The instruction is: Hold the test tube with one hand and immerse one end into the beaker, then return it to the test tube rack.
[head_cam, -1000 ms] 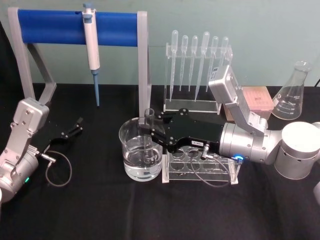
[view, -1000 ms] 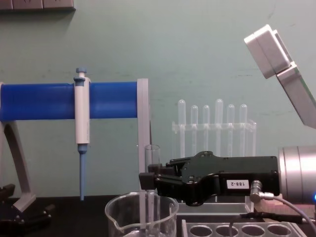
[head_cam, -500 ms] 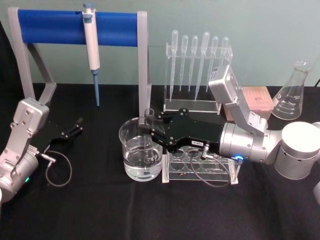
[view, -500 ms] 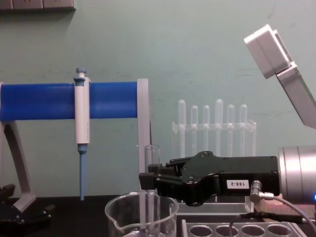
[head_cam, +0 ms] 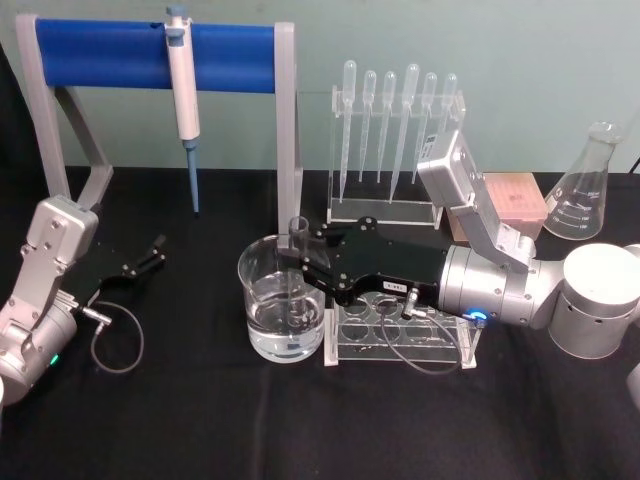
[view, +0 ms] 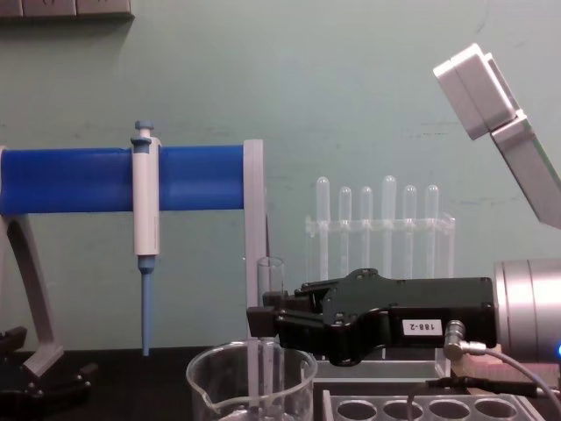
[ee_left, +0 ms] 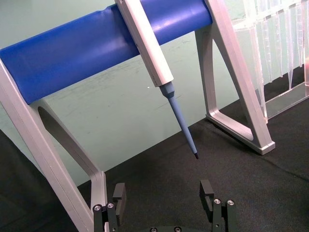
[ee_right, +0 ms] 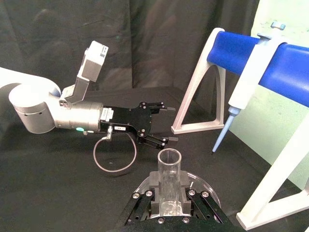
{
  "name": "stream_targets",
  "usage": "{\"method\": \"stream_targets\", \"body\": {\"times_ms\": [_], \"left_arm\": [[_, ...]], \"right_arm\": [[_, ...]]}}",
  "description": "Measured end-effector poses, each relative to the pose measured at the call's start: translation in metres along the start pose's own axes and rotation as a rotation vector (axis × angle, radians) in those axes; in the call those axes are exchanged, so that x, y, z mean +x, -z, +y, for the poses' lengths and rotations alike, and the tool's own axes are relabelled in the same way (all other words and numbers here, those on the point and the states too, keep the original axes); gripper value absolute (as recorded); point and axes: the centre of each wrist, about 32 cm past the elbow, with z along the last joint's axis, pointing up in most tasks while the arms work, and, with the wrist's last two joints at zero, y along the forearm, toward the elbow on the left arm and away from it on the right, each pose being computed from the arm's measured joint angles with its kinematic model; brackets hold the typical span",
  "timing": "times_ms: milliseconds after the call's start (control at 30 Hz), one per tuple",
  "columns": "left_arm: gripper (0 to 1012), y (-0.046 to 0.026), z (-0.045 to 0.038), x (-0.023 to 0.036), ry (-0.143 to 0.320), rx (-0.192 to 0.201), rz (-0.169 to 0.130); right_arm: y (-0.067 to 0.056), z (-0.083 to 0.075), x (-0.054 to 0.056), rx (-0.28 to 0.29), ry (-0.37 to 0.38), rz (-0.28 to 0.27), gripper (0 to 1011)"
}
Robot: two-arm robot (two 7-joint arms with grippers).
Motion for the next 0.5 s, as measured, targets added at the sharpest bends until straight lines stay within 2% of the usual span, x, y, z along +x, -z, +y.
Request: {"method": "stream_targets", "body": {"times_ms": [500], "left_arm": [[1000, 0.0000, 0.0000, 0.0000, 0.000, 0.000, 0.000]], "right_arm": [[0.0000, 0.0000, 0.0000, 0.000, 0.000, 0.000, 242]]}}
